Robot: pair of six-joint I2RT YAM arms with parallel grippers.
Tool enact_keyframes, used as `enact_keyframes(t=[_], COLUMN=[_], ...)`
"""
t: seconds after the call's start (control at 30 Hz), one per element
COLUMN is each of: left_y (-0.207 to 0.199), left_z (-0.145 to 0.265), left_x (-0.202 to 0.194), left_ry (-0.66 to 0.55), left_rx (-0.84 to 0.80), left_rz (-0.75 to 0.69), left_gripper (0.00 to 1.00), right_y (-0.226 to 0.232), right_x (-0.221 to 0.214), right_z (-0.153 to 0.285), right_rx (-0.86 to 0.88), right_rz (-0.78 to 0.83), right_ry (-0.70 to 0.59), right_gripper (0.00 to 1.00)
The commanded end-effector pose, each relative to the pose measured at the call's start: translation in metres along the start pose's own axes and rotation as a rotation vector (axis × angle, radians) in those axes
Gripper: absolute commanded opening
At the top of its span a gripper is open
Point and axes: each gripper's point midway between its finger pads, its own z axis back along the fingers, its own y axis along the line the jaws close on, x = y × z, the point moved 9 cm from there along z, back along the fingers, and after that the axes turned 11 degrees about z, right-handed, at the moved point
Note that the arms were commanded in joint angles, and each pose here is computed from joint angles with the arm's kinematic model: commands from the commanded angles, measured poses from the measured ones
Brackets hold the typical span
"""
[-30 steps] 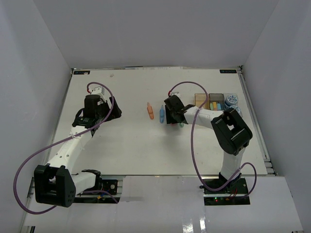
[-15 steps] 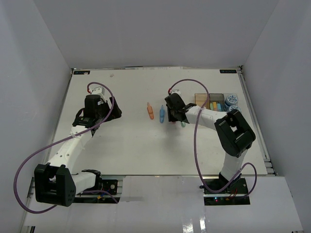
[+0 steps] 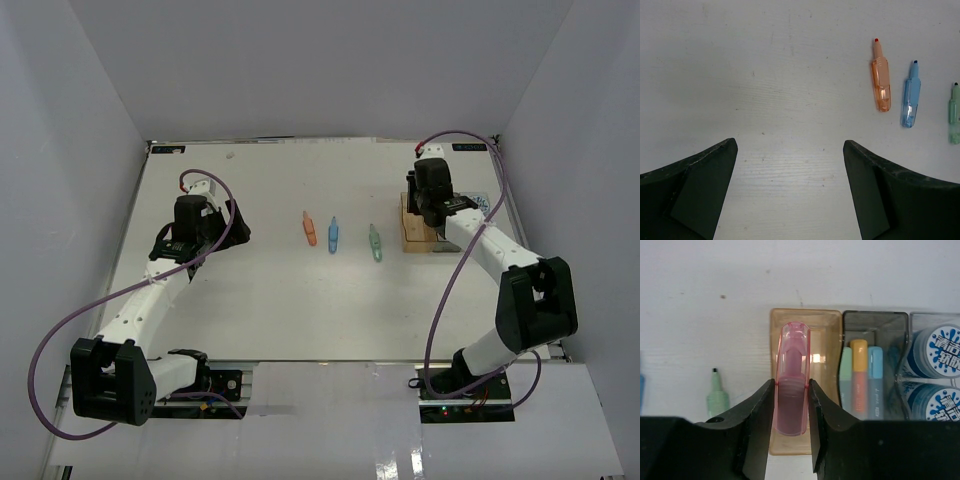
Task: Sort the stationery into containers
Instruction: Place the stationery in the storage box, then pick up the pen from the center of the board.
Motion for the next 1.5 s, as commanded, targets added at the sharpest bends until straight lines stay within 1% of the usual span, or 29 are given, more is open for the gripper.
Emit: enact_keyframes(t=[0.0, 0.03, 0.17, 0.3, 0.33, 0.37, 0.43, 0.47, 0.5, 0.57, 0.6, 0.63, 0.7, 0.73, 0.77, 0.83, 1.0, 1.2, 1.3, 1.47], left_y=[0.0, 0.0, 0.0, 0.0, 0.0, 0.0, 0.0, 0.0, 0.0, 0.0, 0.0, 0.0, -0.001, 0.0, -0.001, 0.0, 0.0, 0.0, 0.001, 0.001], left_z=[0.003, 0.003, 0.003, 0.003, 0.003, 0.003, 0.003, 0.003, 0.003, 0.003, 0.003, 0.002, 0.003, 0.003, 0.002, 0.002, 0.002, 0.002, 0.002, 0.001], left_x=[0.001, 0.001, 0.001, 0.001, 0.001, 0.001, 0.001, 0.001, 0.001, 0.001, 0.001, 0.001, 0.001, 0.001, 0.001, 0.001, 0.0, 0.0, 0.0, 0.0], left_ry=[-0.007, -0.007, -0.006, -0.006, -0.004, -0.006, -0.006, -0.005, -0.005, -0.005, -0.006, -0.004, -0.005, -0.005, -0.004, -0.005, -0.001, -0.003, -0.003, -0.001], left_rx=[-0.011, -0.009, -0.004, -0.006, -0.008, -0.008, -0.008, -0.009, -0.009, -0.009, -0.008, -0.007, -0.011, -0.009, -0.01, -0.009, -0.007, -0.004, -0.001, 0.0], left_rz=[-0.003, -0.003, -0.003, -0.001, -0.001, 0.0, 0.0, -0.001, 0.0, 0.0, 0.001, 0.001, -0.001, 0.0, 0.002, 0.003, 0.005, 0.004, 0.005, 0.003], left_gripper=[0.98, 0.98, 0.98, 0.98, 0.98, 0.98, 0.98, 0.98, 0.98, 0.98, 0.98, 0.98, 0.98, 0.98, 0.98, 0.98, 0.98, 0.98, 0.98, 0.98], right_y=[-0.015, -0.019, -0.024, -0.026, -0.027, -0.027, -0.027, -0.025, -0.024, -0.009, -0.004, 0.012, 0.029, 0.043, 0.05, 0.067, 0.084, 0.093, 0.095, 0.099], right_x=[-0.016, -0.021, -0.03, -0.03, -0.028, -0.028, -0.023, -0.022, -0.017, -0.022, -0.02, -0.028, -0.035, -0.035, -0.046, -0.052, -0.081, -0.101, -0.106, -0.115], right_z=[-0.012, -0.019, -0.029, -0.029, -0.027, -0.024, -0.017, -0.013, -0.005, 0.004, 0.012, 0.018, 0.025, 0.032, 0.034, 0.037, 0.022, 0.002, -0.008, -0.018], right_rx=[0.021, 0.045, 0.035, 0.025, 0.025, 0.032, 0.042, 0.054, 0.076, 0.12, 0.141, 0.176, 0.212, 0.245, 0.253, 0.291, 0.25, 0.223, 0.205, 0.192], right_rz=[0.045, 0.041, 0.031, 0.026, 0.024, 0.029, 0.026, 0.022, 0.012, 0.025, 0.021, 0.043, 0.055, 0.053, 0.055, 0.044, 0.065, 0.075, 0.069, 0.08], right_ry=[0.05, 0.072, 0.113, 0.116, 0.112, 0.12, 0.106, 0.106, 0.079, 0.067, 0.039, 0.046, 0.038, 0.012, 0.028, 0.011, 0.09, 0.15, 0.153, 0.186], right_gripper=[0.32, 0.34, 0.4, 0.58, 0.59, 0.63, 0.64, 0.64, 0.64, 0.65, 0.65, 0.65, 0.65, 0.65, 0.65, 0.64, 0.64, 0.64, 0.63, 0.58])
